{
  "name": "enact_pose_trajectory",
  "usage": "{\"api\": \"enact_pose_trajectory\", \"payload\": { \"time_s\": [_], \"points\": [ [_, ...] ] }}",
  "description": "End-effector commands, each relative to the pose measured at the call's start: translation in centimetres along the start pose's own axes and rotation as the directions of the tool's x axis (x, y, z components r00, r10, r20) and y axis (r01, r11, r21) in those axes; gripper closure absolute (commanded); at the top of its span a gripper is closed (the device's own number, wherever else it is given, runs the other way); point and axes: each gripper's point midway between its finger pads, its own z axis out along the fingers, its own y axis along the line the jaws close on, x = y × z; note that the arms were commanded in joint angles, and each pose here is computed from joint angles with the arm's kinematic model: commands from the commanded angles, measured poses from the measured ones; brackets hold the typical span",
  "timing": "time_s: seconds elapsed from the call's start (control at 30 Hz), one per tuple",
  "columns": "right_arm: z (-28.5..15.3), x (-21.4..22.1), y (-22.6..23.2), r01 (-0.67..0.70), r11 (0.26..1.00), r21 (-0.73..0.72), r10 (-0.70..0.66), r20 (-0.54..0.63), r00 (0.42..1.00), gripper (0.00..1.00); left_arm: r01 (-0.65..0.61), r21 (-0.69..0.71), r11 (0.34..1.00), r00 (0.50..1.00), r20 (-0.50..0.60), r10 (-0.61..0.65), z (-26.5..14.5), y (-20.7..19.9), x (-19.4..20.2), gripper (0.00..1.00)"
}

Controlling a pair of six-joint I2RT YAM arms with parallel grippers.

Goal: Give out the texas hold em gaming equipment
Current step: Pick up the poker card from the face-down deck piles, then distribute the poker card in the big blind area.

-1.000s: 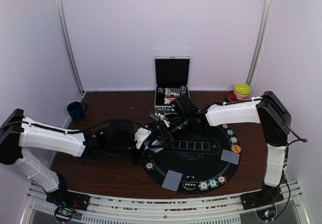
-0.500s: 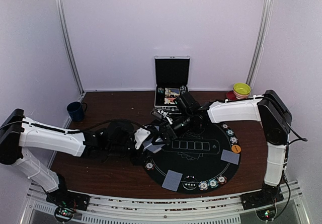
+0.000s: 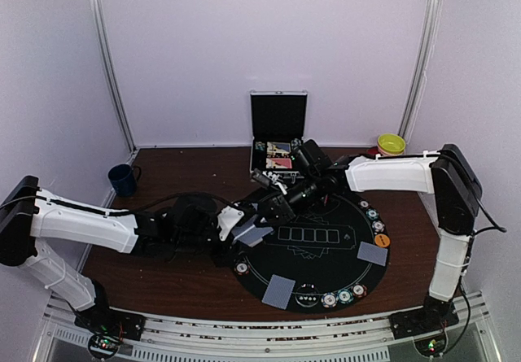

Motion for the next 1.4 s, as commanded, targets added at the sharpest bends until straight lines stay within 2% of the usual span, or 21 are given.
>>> {"api": "enact_pose_trajectory", "payload": {
  "time_s": [0.0,0.13,0.33,0.5,0.8,1.07,1.23,1.37],
  "points": [
    [-1.3,-0.6,0.8,0.025,1.0,0.001,-0.025,0.011,1.0,0.84,-0.013,0.025,1.0,0.996,0.087,0.011,-0.3,-0.7,-2.4,0.47],
    [-1.3,-0.3,1.8,0.029,0.998,-0.058,-0.03,-0.01,0.999,1.0,-0.012,0.024,1.0,0.996,0.085,0.01,-0.3,-0.6,-2.3,0.47],
    [-2.5,-0.4,2.1,0.024,0.997,-0.074,-0.025,-0.016,1.0,1.0,-0.013,0.023,1.0,0.996,0.087,0.011,-0.4,-0.6,-2.4,0.47],
    [-5.1,-1.0,0.9,-0.013,0.999,-0.051,0.014,0.035,0.999,1.0,-0.012,0.021,1.0,0.996,0.087,0.01,-0.4,-0.6,-2.4,0.47],
    [-11.5,1.3,-2.8,-0.124,0.992,0.033,0.117,0.157,0.981,1.0,-0.01,0.016,1.0,0.996,0.083,0.008,-0.2,-0.5,-2.3,0.47],
    [-19.3,7.2,-7.7,-0.266,0.947,0.183,0.215,0.255,0.943,1.0,-0.009,0.014,1.0,0.996,0.089,0.008,-0.4,-0.5,-2.5,0.47],
    [-23.1,11.7,-9.7,-0.274,0.909,0.315,0.209,0.226,0.951,1.0,-0.007,0.015,1.0,0.995,0.098,0.005,-0.6,-0.5,-2.7,0.47],
    [-25.2,14.8,-10.3,-0.262,0.893,0.365,0.207,0.183,0.961,1.0,-0.004,0.013,1.0,0.995,0.105,0.003,-0.8,-0.4,-2.8,0.47]
  ]
}}
